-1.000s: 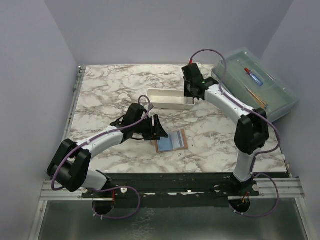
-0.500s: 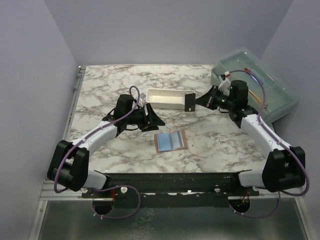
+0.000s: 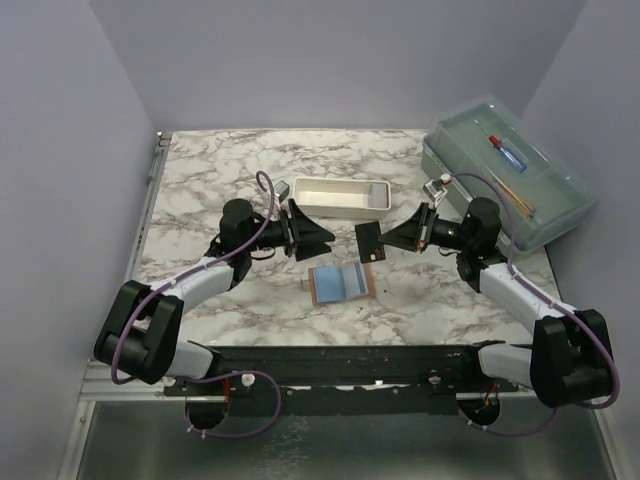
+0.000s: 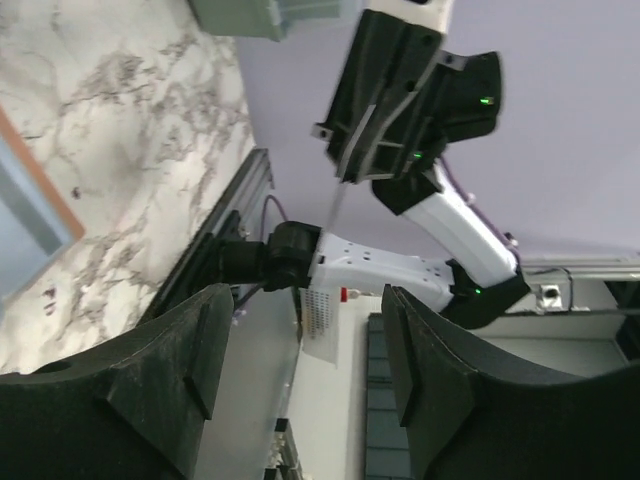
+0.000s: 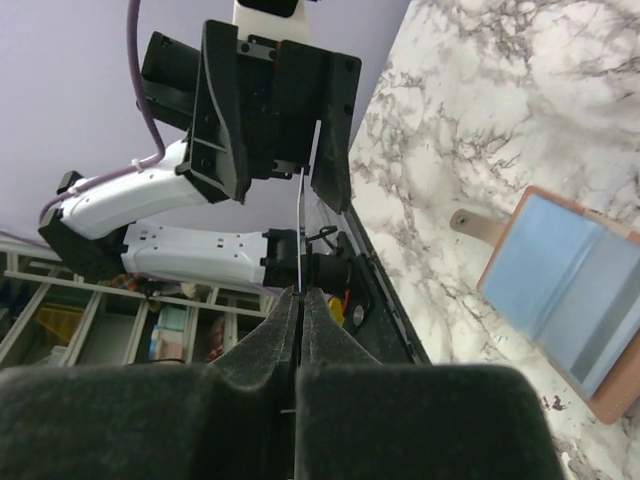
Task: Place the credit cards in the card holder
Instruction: Insert the credit card into the card holder.
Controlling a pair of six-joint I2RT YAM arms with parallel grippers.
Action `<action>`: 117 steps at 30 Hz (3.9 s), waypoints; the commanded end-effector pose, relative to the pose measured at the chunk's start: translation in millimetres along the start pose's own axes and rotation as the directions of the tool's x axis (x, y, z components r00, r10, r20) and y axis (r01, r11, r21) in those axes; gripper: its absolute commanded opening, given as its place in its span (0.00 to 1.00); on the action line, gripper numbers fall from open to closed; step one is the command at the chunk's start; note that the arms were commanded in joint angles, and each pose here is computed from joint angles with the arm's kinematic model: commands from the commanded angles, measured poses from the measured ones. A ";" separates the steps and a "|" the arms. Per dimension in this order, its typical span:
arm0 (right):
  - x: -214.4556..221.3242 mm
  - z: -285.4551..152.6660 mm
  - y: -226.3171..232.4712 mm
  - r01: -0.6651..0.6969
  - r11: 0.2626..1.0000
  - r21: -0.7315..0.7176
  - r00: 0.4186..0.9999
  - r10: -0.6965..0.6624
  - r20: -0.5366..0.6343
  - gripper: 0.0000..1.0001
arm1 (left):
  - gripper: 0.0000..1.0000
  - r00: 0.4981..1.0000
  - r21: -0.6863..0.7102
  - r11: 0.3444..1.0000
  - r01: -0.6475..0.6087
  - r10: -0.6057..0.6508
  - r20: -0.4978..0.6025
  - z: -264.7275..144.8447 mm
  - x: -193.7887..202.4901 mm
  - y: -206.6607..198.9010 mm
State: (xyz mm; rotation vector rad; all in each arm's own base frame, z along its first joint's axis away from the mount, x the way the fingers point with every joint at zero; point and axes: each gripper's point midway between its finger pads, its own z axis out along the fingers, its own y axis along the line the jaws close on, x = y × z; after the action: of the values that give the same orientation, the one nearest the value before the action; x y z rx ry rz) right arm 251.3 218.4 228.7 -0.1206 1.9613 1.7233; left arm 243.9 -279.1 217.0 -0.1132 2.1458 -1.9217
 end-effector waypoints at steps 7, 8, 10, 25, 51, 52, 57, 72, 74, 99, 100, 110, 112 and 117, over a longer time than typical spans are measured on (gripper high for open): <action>12.4 -3.6 9.7 -0.016 0.995 -0.099 1.000 0.013 -0.028 0.00 | 0.66 0.992 0.242 0.969 -0.047 0.073 -0.100 18.4 36.6 -45.9; 12.2 -3.5 9.2 -0.019 0.995 -0.098 1.000 0.016 -0.026 0.00 | 0.64 0.993 0.241 0.970 -0.040 0.066 -0.102 21.8 38.3 -44.2; 12.0 -3.5 9.2 -0.019 0.995 -0.099 1.000 0.017 -0.022 0.00 | 0.61 0.995 0.230 0.973 -0.023 0.045 -0.090 25.7 36.8 -37.8; 18.5 -5.3 4.3 -0.045 0.995 -0.091 0.999 0.044 -0.015 0.00 | 0.44 0.996 0.241 0.970 -0.030 0.048 -0.069 47.8 30.3 -29.1; 46.0 -1.6 -91.7 -0.048 0.945 0.323 0.992 0.082 -0.093 0.52 | 0.00 0.985 -0.140 0.984 0.114 -0.130 -0.110 -10.9 48.4 98.1; 49.7 0.9 -95.1 -0.051 0.944 0.325 0.990 0.090 -0.108 0.50 | 0.00 0.987 -0.168 0.981 0.093 -0.113 -0.113 -13.0 50.6 103.2; 63.7 19.7 -112.7 -0.042 0.930 0.366 0.981 0.108 -0.162 0.33 | 0.00 0.979 -0.252 0.959 0.133 -0.167 -0.119 -15.8 57.9 128.1; 70.4 29.5 -179.9 -0.032 0.822 0.568 0.983 0.128 -0.130 0.00 | 0.00 0.997 -0.385 0.923 0.010 -0.038 -0.064 14.6 41.8 156.1; 71.1 28.3 -185.8 -0.033 0.811 0.584 0.983 0.132 -0.127 0.00 | 0.00 0.997 -0.394 0.919 0.014 -0.045 -0.069 15.3 43.1 160.5; 77.5 21.6 -202.2 -0.027 0.771 0.636 0.980 0.146 -0.135 0.00 | 0.00 0.995 -0.387 0.921 -0.044 0.006 -0.098 17.1 44.3 151.5; 77.9 21.4 -201.9 -0.028 0.772 0.635 0.980 0.147 -0.136 0.00 | 0.00 0.995 -0.381 0.924 -0.042 0.004 -0.101 17.7 43.9 149.1; 79.4 20.9 -202.7 -0.028 0.771 0.637 0.979 0.150 -0.138 0.00 | 0.00 0.991 -0.376 0.926 -0.033 -0.018 -0.130 23.9 46.3 152.9; 78.3 21.2 -202.0 -0.027 0.771 0.636 0.979 0.148 -0.137 0.00 | 0.00 0.990 -0.386 0.922 -0.011 -0.043 -0.131 24.1 48.0 157.5; 78.1 21.1 -202.4 -0.023 0.770 0.637 0.979 0.146 -0.142 0.00 | 0.00 0.989 -0.420 0.906 0.043 -0.099 -0.111 22.1 51.9 168.6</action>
State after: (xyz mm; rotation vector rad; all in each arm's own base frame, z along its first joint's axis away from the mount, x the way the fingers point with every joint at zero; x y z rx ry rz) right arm 268.8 225.7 20.3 0.0659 2.5905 1.0832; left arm 222.0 -290.2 47.7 -0.1174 2.6093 -1.5058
